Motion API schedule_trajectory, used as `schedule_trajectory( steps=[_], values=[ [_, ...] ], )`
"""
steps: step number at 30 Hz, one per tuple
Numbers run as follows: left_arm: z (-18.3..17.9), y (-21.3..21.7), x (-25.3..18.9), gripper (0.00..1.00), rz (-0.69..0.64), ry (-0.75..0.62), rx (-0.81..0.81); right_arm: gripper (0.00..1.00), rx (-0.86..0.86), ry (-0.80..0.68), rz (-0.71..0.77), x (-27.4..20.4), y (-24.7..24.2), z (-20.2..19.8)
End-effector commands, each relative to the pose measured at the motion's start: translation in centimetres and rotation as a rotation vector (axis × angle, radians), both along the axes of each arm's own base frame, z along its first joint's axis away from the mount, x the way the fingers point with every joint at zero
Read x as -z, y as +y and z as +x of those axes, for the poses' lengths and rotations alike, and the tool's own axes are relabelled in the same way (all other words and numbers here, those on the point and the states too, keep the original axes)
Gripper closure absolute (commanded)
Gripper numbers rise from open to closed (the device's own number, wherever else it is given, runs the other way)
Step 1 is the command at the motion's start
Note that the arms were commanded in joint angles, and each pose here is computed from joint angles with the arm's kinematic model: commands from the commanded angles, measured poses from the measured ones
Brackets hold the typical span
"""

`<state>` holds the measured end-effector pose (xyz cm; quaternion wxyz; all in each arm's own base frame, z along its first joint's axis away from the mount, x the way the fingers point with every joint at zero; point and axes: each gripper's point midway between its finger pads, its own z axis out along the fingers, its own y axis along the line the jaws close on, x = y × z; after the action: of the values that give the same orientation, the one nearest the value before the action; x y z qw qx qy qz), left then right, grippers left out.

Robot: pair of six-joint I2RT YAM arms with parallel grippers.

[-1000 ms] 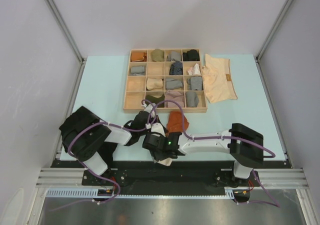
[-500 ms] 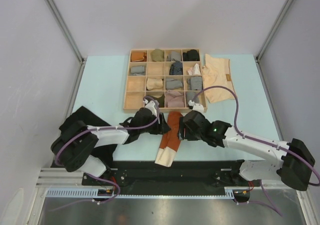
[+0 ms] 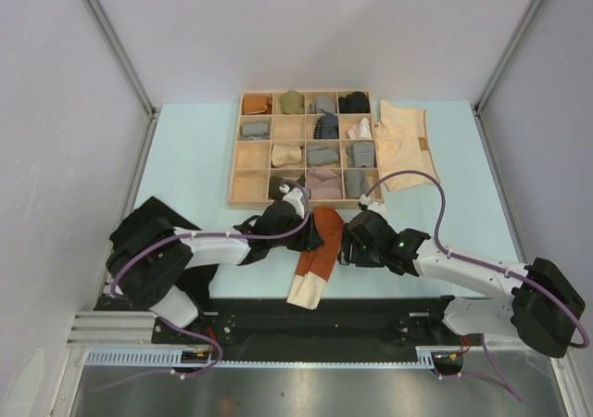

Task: Roll the underwear
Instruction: Fold the underwear at the center of the board.

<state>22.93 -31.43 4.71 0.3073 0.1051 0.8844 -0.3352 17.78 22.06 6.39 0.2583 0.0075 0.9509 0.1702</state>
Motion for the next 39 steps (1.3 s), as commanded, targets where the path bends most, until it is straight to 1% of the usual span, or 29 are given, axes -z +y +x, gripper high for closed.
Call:
schedule_trajectory(
  steps=[1,6,8,13,21,27,28,32,36,39],
  values=[
    [1.2,-1.2,-0.7,0.50,-0.014,-0.025,-0.005,0.33,0.025,-0.017,0.056,-0.6,0.0,0.3],
    [1.4,-1.3,0.4,0.51,0.006,0.000,-0.016,0.33,0.038,-0.019,0.065,-0.6,-0.6,0.2],
    [1.4,-0.9,1.2,0.52,0.034,0.015,-0.031,0.33,0.039,-0.013,0.063,-0.4,-0.7,0.1],
    [1.3,-0.8,1.4,0.57,0.041,0.024,-0.042,0.33,0.044,-0.013,0.056,-0.2,-1.0,0.2],
    [0.5,-2.3,0.2,0.60,-0.035,0.015,-0.003,0.33,0.042,-0.005,0.049,0.2,-1.0,0.1],
    [0.2,-2.9,0.1,0.63,-0.046,0.017,0.011,0.33,0.044,0.001,0.038,0.5,-1.1,0.0],
    [0.2,-2.9,0.3,0.64,-0.042,0.022,0.012,0.33,0.044,0.002,0.037,0.6,-1.2,-0.1],
    [0.3,-2.8,1.3,0.65,-0.007,0.042,0.002,0.34,0.044,0.001,0.038,0.6,-1.2,-0.1],
    [0.3,-1.9,2.2,0.66,0.061,0.053,-0.039,0.34,0.047,-0.003,0.039,0.4,-1.3,-0.1],
    [0.3,-1.9,2.0,0.66,0.054,0.044,-0.042,0.34,0.050,-0.005,0.040,0.5,-1.5,-0.1]
  ],
)
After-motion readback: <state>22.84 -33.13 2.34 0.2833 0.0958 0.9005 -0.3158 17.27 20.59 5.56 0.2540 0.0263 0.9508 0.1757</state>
